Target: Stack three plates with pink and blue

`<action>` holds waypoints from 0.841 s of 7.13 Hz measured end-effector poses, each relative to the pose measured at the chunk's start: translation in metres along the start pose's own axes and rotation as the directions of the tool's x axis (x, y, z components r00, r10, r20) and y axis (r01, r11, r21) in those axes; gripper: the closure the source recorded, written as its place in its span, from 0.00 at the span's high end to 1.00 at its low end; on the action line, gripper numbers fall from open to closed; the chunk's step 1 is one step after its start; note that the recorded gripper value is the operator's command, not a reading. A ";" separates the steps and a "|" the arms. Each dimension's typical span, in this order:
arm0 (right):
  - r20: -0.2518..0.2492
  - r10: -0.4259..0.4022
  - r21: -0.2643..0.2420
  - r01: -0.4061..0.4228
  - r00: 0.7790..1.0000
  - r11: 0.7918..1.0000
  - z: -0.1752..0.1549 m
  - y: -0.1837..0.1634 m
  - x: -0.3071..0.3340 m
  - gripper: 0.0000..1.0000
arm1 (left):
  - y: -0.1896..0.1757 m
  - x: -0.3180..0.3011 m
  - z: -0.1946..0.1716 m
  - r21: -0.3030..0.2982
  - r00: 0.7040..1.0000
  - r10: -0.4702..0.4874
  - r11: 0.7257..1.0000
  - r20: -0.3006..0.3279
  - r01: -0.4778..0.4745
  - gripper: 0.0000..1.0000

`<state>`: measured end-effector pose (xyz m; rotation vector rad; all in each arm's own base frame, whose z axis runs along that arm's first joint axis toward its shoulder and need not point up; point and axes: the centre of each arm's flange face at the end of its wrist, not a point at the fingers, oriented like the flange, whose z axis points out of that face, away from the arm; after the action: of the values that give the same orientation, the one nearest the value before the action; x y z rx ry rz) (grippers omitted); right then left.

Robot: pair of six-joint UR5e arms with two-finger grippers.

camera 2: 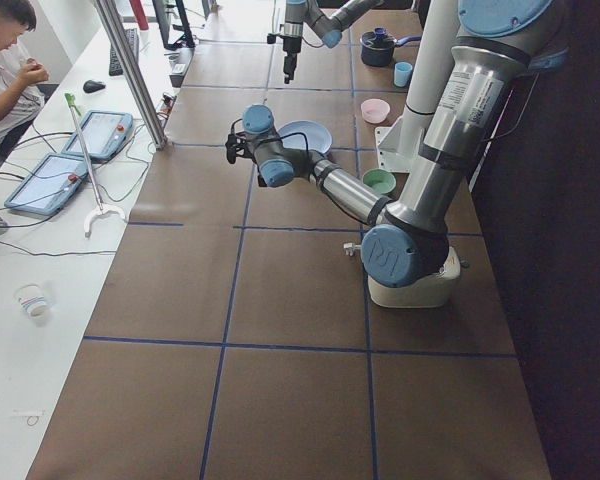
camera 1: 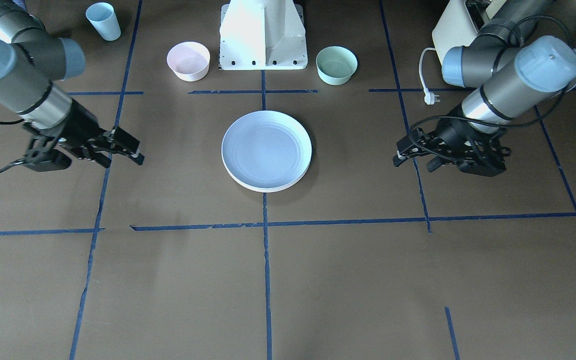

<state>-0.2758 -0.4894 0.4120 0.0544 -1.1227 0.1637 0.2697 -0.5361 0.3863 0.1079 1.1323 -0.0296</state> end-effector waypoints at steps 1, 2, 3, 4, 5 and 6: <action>-0.055 -0.090 0.014 0.091 0.994 0.996 -0.043 -0.021 0.077 1.00 | -0.002 -0.063 -0.028 0.024 0.997 0.065 0.998 0.046 -0.066 1.00; -0.121 -0.175 0.012 0.177 0.977 0.984 -0.084 -0.037 0.140 1.00 | 0.001 -0.121 -0.055 0.029 0.986 0.133 0.990 0.100 -0.137 1.00; -0.182 -0.248 -0.009 0.250 0.952 0.968 -0.121 -0.049 0.189 1.00 | -0.001 -0.171 -0.087 0.016 0.966 0.200 0.979 0.163 -0.205 1.00; -0.231 -0.305 -0.045 0.303 0.924 0.952 -0.157 -0.056 0.232 1.00 | -0.007 -0.218 -0.128 -0.015 0.941 0.253 0.967 0.226 -0.256 1.00; -0.260 -0.345 -0.088 0.334 0.902 0.939 -0.188 -0.057 0.266 1.00 | -0.008 -0.261 -0.170 -0.058 0.919 0.289 0.957 0.270 -0.284 1.00; -0.284 -0.368 -0.128 0.345 0.885 0.930 -0.204 -0.055 0.288 1.00 | -0.001 -0.295 -0.201 -0.101 0.911 0.295 0.955 0.289 -0.277 1.00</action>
<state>0.0368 -0.4886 0.5856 0.1639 -0.7920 -0.1962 -0.0373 -0.5261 0.5684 0.2107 0.8020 0.2420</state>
